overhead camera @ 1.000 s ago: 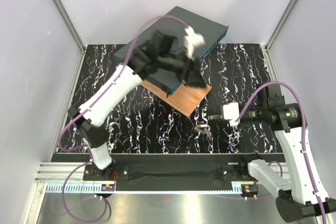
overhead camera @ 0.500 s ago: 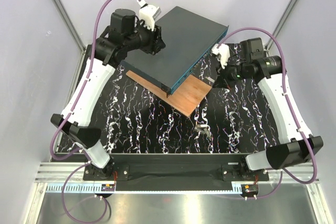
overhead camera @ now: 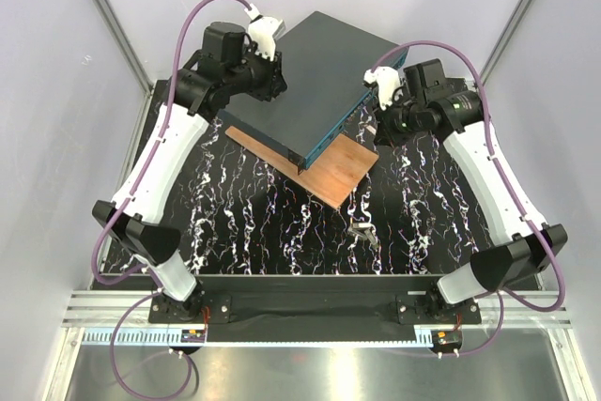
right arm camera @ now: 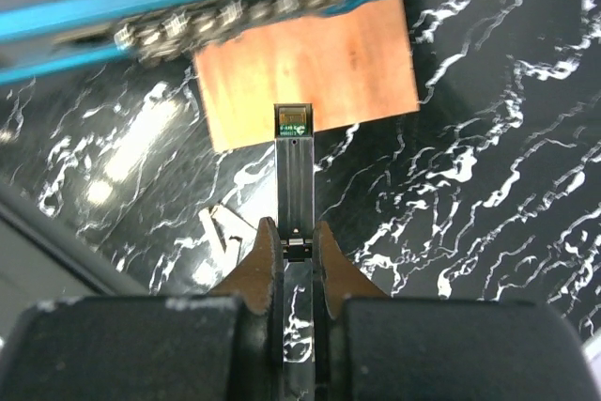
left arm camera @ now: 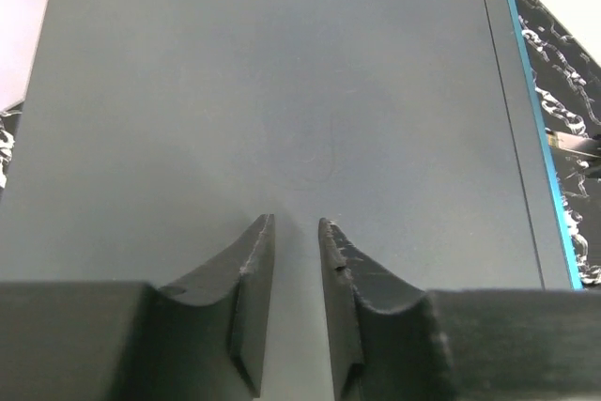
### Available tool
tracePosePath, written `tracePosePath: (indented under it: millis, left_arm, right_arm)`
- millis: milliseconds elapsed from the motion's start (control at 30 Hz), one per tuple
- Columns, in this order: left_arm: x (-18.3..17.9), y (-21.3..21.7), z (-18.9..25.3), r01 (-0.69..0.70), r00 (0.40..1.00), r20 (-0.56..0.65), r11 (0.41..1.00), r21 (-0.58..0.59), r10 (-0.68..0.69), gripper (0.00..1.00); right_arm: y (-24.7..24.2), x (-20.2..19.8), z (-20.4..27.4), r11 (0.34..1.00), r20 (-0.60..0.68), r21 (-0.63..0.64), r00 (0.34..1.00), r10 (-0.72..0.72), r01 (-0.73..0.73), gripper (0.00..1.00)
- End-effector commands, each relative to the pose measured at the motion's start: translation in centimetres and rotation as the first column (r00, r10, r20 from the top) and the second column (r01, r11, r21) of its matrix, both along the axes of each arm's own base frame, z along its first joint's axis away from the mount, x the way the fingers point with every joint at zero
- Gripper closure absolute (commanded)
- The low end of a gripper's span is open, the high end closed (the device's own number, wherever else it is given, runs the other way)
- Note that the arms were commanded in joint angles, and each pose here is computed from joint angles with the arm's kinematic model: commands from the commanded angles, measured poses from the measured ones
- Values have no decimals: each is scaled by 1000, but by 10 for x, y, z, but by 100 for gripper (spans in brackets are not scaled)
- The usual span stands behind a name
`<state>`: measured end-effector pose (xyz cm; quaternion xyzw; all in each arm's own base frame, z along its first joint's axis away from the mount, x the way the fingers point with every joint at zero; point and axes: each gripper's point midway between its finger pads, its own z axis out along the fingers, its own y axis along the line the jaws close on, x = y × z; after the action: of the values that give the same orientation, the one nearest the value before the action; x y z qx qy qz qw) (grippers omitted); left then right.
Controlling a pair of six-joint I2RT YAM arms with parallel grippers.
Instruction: Insert the plug into the switch port
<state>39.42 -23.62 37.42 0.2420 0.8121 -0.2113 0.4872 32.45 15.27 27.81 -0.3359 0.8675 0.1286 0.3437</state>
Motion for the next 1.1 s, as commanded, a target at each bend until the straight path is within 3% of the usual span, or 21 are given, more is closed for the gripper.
tracePosePath:
  millis: [0,33,133,633,1067]
  left_arm:
    - [13,0,6,-49,998,25,998,-27,49,81]
    - [15,1,4,-53,998,21,998,-20,54,89]
    - [15,-1,-1,-31,999,14,999,-7,31,100]
    - [11,-12,-5,12,1000,-18,999,-40,-12,100]
    - [13,-12,-7,11,1000,-19,999,-37,-12,100]
  right_arm:
    - [-1,21,26,993,98,30,989,-113,110,100]
    - [1,21,27,993,96,38,989,-113,110,100]
    - [3,22,26,994,97,34,989,-109,107,100]
    - [19,32,39,999,158,1,986,-43,43,100]
    - [27,23,30,1000,110,20,994,3,-5,100]
